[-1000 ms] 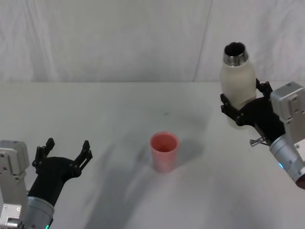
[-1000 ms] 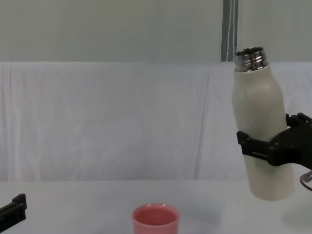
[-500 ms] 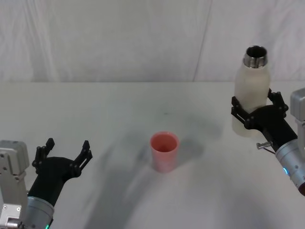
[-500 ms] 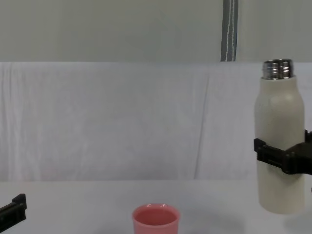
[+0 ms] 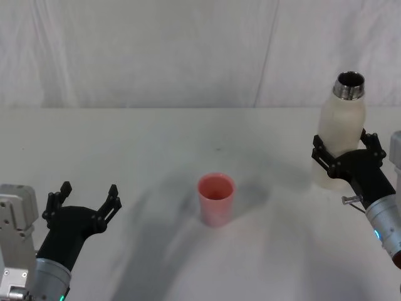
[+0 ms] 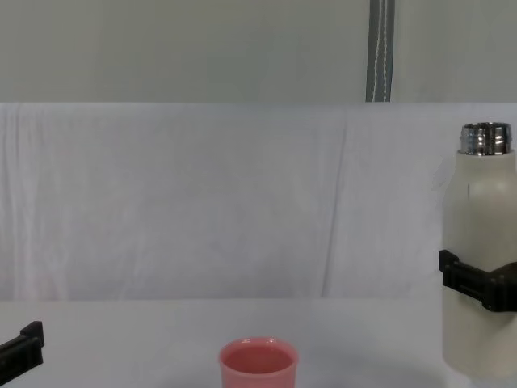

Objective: Grasp the thermos with one hand and pour water into the cup lid.

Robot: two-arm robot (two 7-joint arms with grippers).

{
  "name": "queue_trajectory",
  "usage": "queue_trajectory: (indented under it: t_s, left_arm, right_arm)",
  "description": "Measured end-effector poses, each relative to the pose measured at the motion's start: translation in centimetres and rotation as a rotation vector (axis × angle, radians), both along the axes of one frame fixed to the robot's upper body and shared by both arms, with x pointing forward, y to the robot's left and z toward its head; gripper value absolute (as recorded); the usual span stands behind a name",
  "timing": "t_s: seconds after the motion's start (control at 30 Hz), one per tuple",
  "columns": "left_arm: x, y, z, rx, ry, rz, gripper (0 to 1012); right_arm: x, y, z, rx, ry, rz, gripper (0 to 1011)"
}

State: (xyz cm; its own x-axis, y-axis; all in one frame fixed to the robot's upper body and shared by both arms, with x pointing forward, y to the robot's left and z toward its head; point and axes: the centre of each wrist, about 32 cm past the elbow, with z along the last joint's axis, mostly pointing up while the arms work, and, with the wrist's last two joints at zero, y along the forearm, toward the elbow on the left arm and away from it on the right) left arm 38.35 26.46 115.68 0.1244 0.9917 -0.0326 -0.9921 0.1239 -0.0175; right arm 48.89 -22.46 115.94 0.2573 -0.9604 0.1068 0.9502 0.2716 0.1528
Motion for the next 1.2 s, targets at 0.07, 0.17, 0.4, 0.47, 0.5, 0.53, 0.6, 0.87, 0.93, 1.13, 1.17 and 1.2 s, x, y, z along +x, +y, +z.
queue_trajectory:
  t_s: [0.07, 0.17, 0.4, 0.47, 0.5, 0.53, 0.6, 0.87, 0.93, 1.13, 1.17, 1.2]
  left_arm:
    - [0.0, 0.0, 0.0, 0.0, 0.0, 0.0, 1001]
    - [0.0, 0.0, 0.0, 0.0, 0.0, 0.0, 1001]
    - [0.0, 0.0, 0.0, 0.0, 0.0, 0.0, 1001]
    - [0.0, 0.0, 0.0, 0.0, 0.0, 0.0, 1001]
    - [0.0, 0.0, 0.0, 0.0, 0.0, 0.0, 1001]
    - [0.0, 0.0, 0.0, 0.0, 0.0, 0.0, 1001]
    - [0.0, 0.0, 0.0, 0.0, 0.0, 0.0, 1001]
    - [0.0, 0.0, 0.0, 0.0, 0.0, 0.0, 1001]
    - [0.0, 0.0, 0.0, 0.0, 0.0, 0.0, 1001]
    - [0.0, 0.0, 0.0, 0.0, 0.0, 0.0, 1001]
    - [0.0, 0.0, 0.0, 0.0, 0.0, 0.0, 1001]
    - [0.0, 0.0, 0.0, 0.0, 0.0, 0.0, 1001]
  right_arm:
    - [-0.1, 0.0, -0.2, 0.005, 0.005, -0.002, 950]
    - [-0.2, -0.1, -0.4, 0.011, 0.011, -0.004, 950]
    - [-0.5, -0.2, -0.9, 0.02, 0.018, -0.004, 950]
    - [-0.6, -0.3, -1.1, 0.023, 0.023, -0.002, 950]
    - [-0.6, -0.3, -1.2, 0.024, 0.024, -0.001, 950]
    - [-0.6, -0.3, -1.2, 0.025, 0.026, 0.0, 950]
    - [-0.7, -0.3, -1.4, 0.026, 0.03, 0.003, 950]
    - [-0.8, -0.4, -2.0, 0.035, 0.046, 0.01, 950]
    - [-0.9, -0.4, -2.1, 0.038, 0.049, 0.009, 950]
    - [-1.0, -0.4, -2.5, 0.05, 0.06, 0.005, 950]
    - [-1.0, -0.4, -2.5, 0.052, 0.061, 0.005, 950]
    - [-1.0, -0.4, -2.6, 0.054, 0.063, 0.004, 950]
